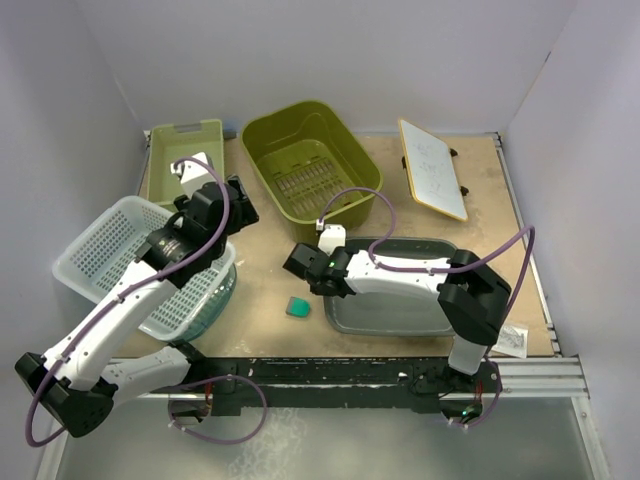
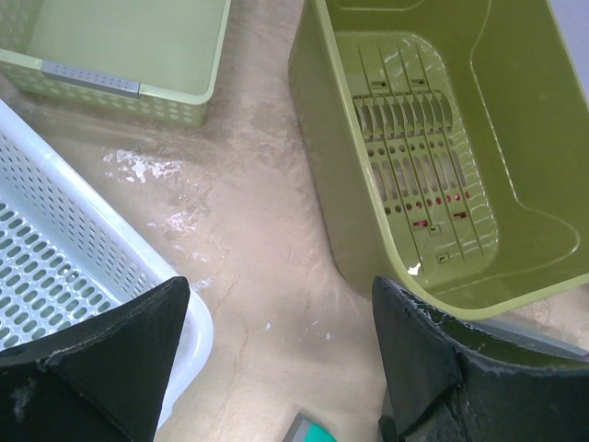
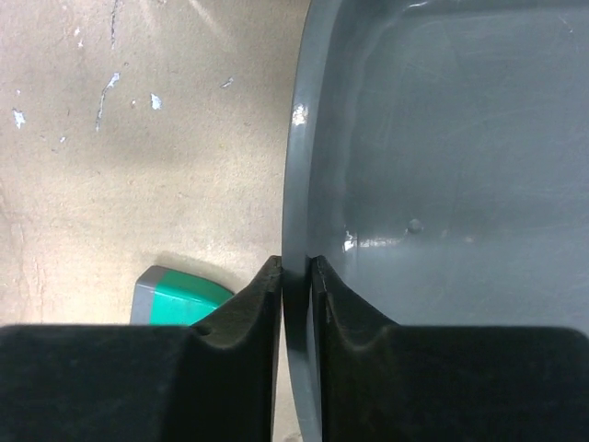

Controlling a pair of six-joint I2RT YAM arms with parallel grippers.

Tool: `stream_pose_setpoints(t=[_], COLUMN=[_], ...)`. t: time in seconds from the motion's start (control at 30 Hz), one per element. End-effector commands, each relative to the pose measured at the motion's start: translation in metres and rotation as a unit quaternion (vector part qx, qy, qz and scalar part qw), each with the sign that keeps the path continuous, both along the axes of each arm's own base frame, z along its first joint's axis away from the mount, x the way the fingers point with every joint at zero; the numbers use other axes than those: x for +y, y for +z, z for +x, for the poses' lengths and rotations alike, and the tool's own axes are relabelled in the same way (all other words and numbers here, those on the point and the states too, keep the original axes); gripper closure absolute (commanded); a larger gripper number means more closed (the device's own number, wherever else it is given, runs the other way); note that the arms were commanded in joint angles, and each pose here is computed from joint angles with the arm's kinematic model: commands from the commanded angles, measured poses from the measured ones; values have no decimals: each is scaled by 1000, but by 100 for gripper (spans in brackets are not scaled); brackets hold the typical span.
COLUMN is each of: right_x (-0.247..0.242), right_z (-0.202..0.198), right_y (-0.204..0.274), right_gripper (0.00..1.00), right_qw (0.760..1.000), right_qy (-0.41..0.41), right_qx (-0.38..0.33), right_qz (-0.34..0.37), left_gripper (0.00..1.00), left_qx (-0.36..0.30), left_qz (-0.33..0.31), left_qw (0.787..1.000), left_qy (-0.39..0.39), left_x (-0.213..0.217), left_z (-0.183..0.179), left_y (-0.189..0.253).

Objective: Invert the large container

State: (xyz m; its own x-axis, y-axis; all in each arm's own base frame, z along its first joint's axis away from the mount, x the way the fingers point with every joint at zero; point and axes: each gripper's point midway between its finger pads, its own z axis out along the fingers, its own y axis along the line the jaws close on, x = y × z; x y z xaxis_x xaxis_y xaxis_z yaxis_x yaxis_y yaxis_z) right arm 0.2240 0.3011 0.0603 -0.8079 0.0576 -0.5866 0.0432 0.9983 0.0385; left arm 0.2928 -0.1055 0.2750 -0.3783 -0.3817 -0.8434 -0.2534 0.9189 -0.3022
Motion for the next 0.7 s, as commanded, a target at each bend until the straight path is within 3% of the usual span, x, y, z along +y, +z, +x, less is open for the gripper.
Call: stream_pose_setpoints(t=[0.0, 0.17, 0.67], right_x=[13, 25, 47], right_z=[6, 0, -23], right_y=[22, 52, 170], right_gripper=[85, 100, 100], right_qw=[999, 995, 961], right_qy=[-6, 7, 66], right_qx=[-14, -14, -34], right_qz=[38, 94, 267], left_gripper=[22, 22, 21], left_qx=[-6, 1, -12], left_qz=[2, -3, -19], left_qw=[1000, 1000, 1000], left_qy=[-8, -12, -3], left_x=[-3, -6, -5], left_z=[3, 3, 5], left_y=[0, 0, 22])
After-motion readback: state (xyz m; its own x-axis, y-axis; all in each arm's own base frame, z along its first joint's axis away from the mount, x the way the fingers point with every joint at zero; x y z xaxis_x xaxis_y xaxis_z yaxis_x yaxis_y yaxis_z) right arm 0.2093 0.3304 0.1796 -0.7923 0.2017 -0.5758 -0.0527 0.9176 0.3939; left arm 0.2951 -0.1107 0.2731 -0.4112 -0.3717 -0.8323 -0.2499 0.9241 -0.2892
